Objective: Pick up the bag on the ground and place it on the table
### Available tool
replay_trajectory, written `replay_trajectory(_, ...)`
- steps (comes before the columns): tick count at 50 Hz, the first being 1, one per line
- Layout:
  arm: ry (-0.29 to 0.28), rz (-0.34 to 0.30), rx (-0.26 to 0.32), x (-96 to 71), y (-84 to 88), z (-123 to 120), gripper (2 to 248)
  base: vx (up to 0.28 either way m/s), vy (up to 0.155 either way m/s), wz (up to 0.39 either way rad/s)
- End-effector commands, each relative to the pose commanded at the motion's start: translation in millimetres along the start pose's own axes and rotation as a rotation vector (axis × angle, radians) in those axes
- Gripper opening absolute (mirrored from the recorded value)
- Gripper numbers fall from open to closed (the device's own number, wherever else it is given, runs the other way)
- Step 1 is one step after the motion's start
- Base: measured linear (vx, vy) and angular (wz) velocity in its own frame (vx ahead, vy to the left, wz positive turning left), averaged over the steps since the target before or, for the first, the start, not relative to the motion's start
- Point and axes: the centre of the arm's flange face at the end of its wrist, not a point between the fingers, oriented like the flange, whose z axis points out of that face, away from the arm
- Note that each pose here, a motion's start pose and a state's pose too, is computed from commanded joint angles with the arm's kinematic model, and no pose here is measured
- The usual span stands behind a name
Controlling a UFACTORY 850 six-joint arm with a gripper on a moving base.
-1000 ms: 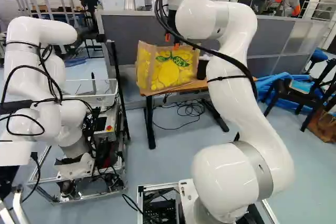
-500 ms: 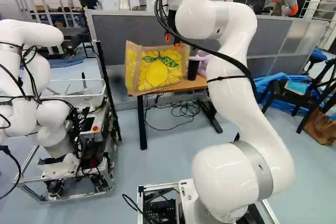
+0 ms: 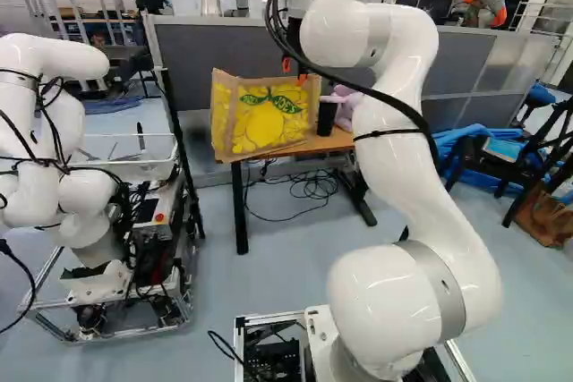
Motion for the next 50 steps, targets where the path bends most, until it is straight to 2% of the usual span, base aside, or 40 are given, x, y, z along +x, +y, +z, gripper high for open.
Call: replay_trajectory(50, 0.000, 0.000, 0.000, 0.0, 0.0, 0.0, 247, -0.115, -0.003, -0.006)
